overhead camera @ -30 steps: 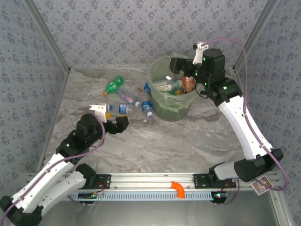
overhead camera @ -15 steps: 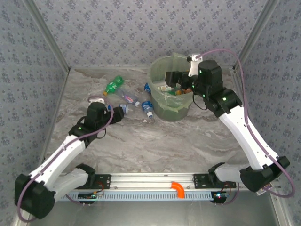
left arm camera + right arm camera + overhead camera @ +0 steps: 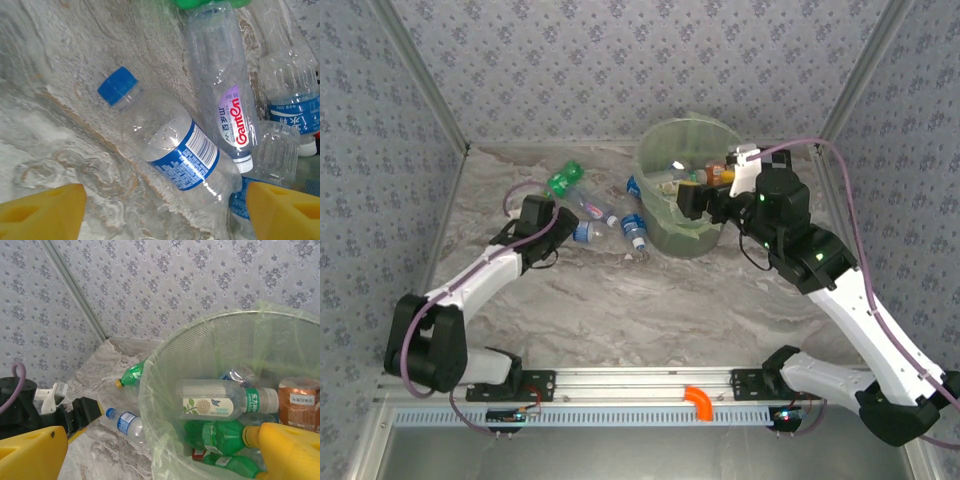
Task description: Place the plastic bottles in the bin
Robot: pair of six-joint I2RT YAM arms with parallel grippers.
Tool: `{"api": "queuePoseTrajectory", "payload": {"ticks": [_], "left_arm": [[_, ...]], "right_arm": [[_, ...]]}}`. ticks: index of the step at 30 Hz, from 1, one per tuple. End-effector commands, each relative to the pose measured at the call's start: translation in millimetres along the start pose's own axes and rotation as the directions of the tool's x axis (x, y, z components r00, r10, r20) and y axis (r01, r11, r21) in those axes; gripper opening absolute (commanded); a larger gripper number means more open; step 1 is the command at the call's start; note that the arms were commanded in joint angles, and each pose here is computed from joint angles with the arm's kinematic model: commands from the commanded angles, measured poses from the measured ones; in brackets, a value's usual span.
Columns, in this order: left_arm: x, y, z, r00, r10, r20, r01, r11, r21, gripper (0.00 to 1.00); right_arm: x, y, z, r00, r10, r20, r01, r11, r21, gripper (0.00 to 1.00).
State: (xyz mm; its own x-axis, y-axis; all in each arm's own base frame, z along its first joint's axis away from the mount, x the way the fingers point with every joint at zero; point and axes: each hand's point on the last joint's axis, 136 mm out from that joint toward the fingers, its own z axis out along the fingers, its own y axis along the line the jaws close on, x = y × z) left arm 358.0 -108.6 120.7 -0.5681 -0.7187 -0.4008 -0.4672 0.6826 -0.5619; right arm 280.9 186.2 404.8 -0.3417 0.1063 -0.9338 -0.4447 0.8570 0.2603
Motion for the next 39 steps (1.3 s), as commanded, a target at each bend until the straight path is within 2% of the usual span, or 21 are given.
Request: {"api": "queuePoseTrajectory", "payload": {"ticks": [1,7,16,23,26,39], "left_arm": [[-5,-19,10,0.993,-0.111,0.03,0.11,0.993,0.03,0.8],[2,-28,39,0.995,-0.102,0.013,0.102,0.994,-0.028,0.8],[9,-18,71,0.994,-0.109,-0.007,0.108,0.988,-0.107,0.8],[11,2,76,0.995,-0.103,-0.013,0.1,0.983,-0.157,0.79],[11,12,76,0.995,-0.095,-0.018,0.09,0.98,-0.18,0.74],[35,-12,103,0.989,-0.068,-0.13,0.056,0.994,-0.092,0.75]], "right_arm": [[-3,-6,-12,0.999,-0.026,0.037,0.025,0.999,0.03,1.0],[-3,-12,-29,0.998,-0.033,0.059,0.03,0.998,0.047,1.0],[-4,-14,-39,0.996,-0.043,0.073,0.039,0.998,0.051,1.0],[-3,-13,-36,0.996,-0.034,0.077,0.031,0.998,0.046,1.0],[-3,-13,-34,0.997,-0.034,0.076,0.031,0.998,0.045,1.0],[-2,-12,-32,0.997,-0.027,0.072,0.024,0.999,0.038,1.0]]}}
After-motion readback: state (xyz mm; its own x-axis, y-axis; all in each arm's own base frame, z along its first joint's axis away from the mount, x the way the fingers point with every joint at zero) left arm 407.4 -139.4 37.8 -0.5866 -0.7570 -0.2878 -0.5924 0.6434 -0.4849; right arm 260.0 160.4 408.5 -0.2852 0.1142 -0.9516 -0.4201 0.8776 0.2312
